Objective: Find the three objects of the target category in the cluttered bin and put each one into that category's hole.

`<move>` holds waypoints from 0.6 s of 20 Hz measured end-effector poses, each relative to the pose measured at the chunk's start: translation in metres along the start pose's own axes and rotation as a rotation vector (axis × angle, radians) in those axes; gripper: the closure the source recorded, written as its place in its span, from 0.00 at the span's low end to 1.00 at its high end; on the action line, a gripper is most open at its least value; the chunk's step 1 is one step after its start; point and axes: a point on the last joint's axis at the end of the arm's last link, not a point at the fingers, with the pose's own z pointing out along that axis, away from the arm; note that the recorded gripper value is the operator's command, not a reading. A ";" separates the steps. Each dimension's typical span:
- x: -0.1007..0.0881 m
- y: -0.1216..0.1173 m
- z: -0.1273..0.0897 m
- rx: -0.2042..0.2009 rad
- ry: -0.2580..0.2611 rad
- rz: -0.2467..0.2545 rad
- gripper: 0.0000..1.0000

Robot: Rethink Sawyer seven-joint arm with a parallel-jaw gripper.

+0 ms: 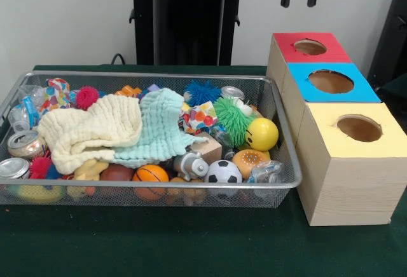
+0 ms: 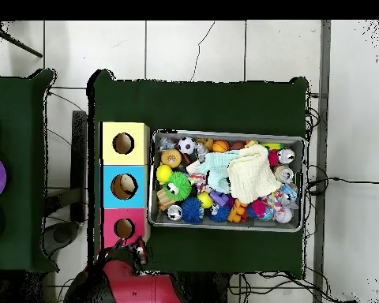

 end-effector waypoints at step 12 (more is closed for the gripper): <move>0.002 -0.029 0.025 0.001 0.050 0.065 0.00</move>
